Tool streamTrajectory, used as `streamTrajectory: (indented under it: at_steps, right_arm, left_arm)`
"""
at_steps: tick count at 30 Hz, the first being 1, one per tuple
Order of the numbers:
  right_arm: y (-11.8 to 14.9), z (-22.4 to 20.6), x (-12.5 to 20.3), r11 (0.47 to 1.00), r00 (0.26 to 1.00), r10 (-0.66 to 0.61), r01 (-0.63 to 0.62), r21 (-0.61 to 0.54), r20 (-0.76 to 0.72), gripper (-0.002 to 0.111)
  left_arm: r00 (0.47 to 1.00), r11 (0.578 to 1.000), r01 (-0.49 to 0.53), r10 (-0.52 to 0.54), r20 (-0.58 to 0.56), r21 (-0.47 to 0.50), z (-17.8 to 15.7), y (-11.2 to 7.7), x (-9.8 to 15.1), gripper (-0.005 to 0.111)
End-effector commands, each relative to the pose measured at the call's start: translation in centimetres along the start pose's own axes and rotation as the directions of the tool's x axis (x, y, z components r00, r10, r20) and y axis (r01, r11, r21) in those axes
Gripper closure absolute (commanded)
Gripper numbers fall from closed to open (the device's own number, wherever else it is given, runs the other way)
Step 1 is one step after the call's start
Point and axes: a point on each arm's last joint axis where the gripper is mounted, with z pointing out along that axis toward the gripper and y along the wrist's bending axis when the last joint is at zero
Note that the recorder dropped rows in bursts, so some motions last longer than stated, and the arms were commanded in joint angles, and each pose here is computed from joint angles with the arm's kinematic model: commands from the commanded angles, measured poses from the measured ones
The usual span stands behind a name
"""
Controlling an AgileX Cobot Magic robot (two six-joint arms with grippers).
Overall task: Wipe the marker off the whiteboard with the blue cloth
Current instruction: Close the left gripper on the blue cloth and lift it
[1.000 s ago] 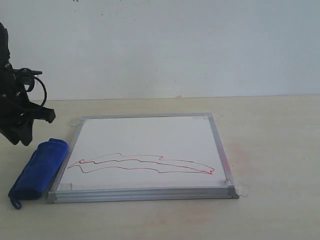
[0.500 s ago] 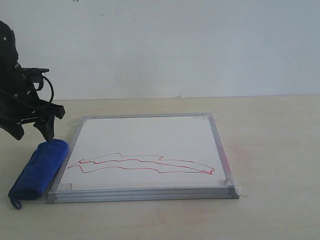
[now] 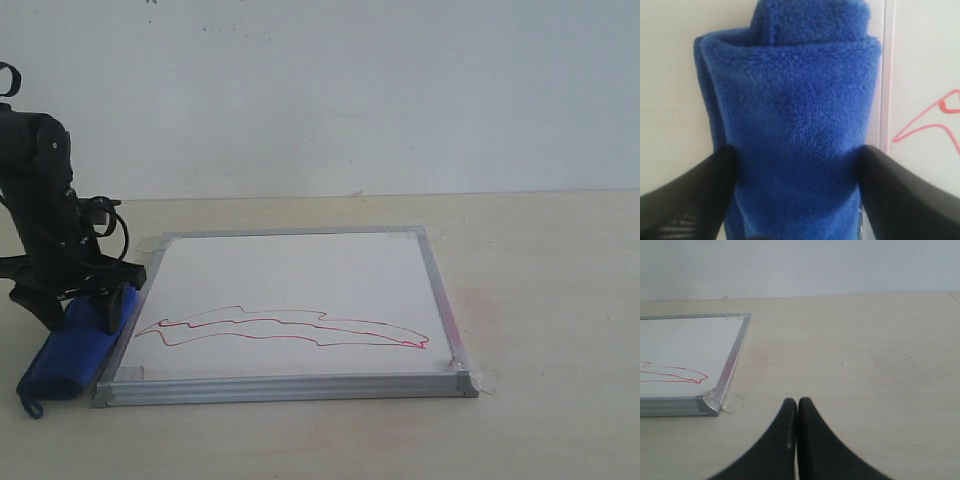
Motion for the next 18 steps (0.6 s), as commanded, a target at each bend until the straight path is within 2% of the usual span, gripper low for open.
streamTrajectory:
  at_steps: [1, 8, 11, 16, 17, 18]
  right_arm:
    - [-0.03, -0.05, -0.14, 1.0, 1.0, -0.001, 0.001, 0.005, 0.016, 0.108]
    - [-0.03, -0.05, -0.16, 1.0, 1.0, -0.001, 0.001, 0.005, 0.018, 0.108]
    - [-0.03, -0.05, -0.16, 1.0, 1.0, -0.001, 0.001, 0.005, 0.018, 0.108]
    - [-0.03, -0.05, -0.16, 1.0, 1.0, -0.001, 0.001, 0.005, 0.018, 0.108]
    - [-0.03, -0.05, -0.16, 1.0, 1.0, -0.001, 0.001, 0.005, 0.018, 0.108]
    - [-0.03, -0.05, -0.16, 1.0, 1.0, -0.001, 0.001, 0.005, 0.018, 0.108]
  left_arm:
    - [1.0, 1.0, 0.017, -0.018, -0.019, -0.023, 0.83, 0.12, -0.15, 0.041]
    - [0.998, 0.999, 0.032, -0.033, -0.05, -0.026, 1.45, 0.13, -0.02, 0.045]
    - [0.997, 0.998, 0.056, -0.057, -0.051, -0.028, 1.45, 0.13, 0.0, 0.06]
    - [0.993, 0.996, 0.079, -0.081, -0.08, -0.031, 1.43, 0.12, 0.27, 0.097]
    - [0.993, 0.996, 0.079, -0.081, -0.091, -0.032, 1.42, 0.13, 0.37, 0.102]
    - [0.992, 0.996, 0.079, -0.082, -0.093, -0.032, 1.42, 0.13, 0.39, 0.102]
